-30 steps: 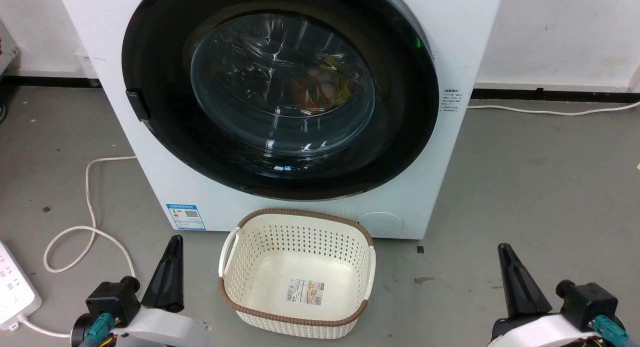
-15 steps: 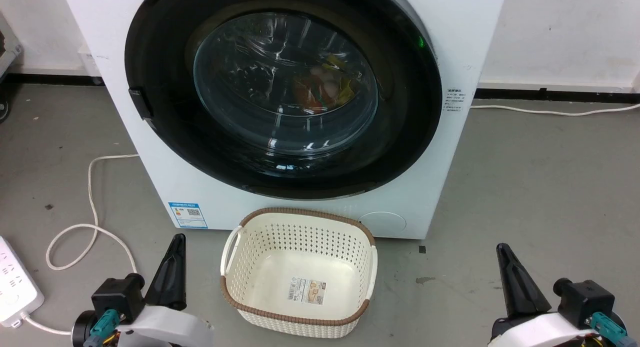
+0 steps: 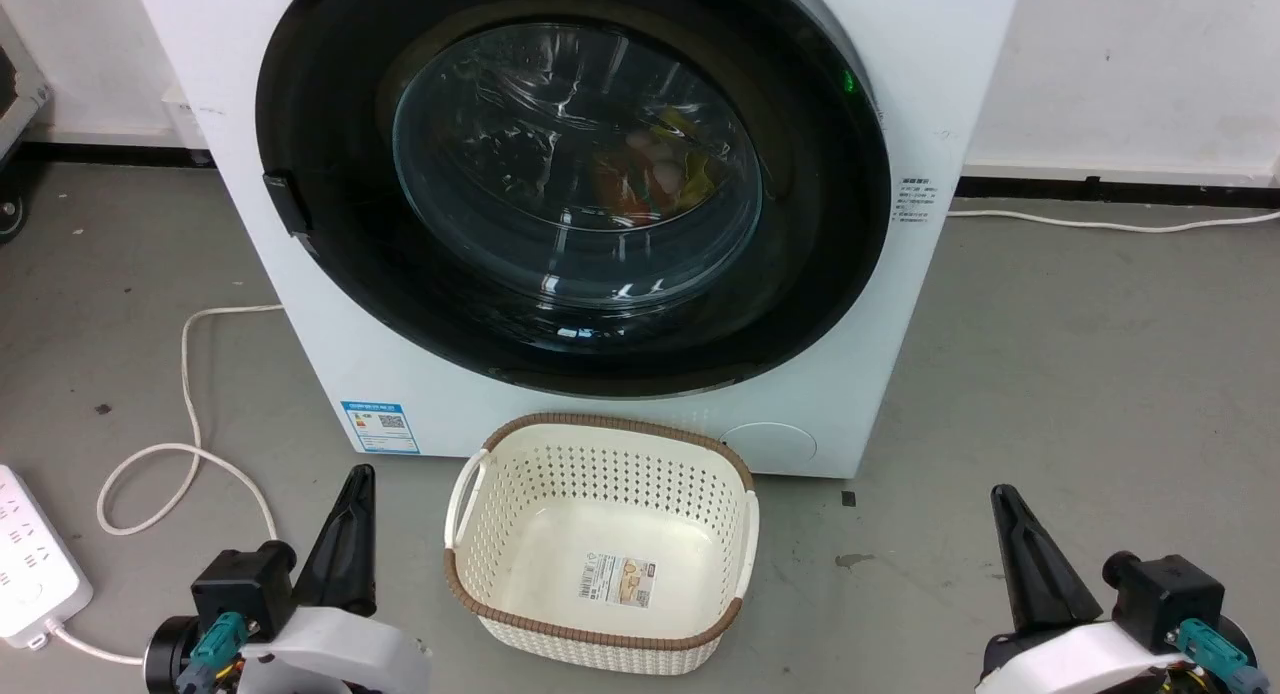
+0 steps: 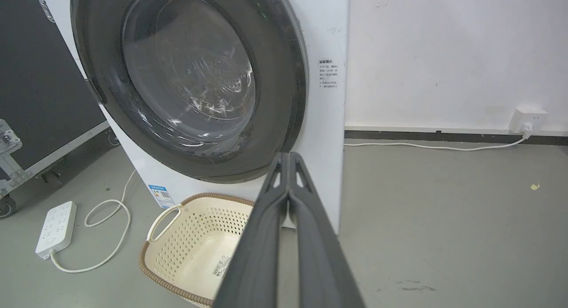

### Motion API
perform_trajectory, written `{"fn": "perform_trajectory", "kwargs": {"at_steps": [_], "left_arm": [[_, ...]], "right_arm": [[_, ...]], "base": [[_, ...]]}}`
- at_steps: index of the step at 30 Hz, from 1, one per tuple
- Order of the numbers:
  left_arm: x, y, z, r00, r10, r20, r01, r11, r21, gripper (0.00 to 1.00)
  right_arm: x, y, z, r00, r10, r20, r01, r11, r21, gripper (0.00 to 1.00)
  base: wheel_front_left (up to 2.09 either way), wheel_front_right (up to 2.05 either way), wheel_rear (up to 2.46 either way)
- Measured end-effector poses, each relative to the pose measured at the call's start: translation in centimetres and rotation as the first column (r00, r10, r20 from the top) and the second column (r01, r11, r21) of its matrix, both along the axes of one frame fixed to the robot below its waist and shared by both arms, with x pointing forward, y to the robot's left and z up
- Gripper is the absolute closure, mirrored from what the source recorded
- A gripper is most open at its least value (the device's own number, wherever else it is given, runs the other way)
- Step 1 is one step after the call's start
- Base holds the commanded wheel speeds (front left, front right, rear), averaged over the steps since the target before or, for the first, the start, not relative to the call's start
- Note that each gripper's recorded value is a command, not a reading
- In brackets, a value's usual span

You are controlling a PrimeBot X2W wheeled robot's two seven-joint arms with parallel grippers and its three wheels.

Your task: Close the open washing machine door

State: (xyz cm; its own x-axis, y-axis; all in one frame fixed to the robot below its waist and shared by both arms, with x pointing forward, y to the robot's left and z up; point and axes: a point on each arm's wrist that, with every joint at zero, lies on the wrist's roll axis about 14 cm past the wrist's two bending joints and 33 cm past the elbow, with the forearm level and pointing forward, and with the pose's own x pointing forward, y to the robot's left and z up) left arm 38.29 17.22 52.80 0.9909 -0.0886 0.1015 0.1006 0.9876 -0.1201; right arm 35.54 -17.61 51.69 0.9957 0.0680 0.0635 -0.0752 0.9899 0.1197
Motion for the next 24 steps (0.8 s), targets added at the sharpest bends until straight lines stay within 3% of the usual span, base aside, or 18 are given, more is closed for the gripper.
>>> {"fn": "perform_trajectory", "kwargs": {"at_steps": [24], "left_arm": [[-0.11,0.03,0.19,1.0,0.02,-0.016,-0.02,0.999,0.044,1.0]], "right_arm": [[0.34,0.5,0.04,1.0,0.019,-0.022,-0.02,0.999,-0.043,1.0]], "base": [[0.0,0.0,0.0]]}}
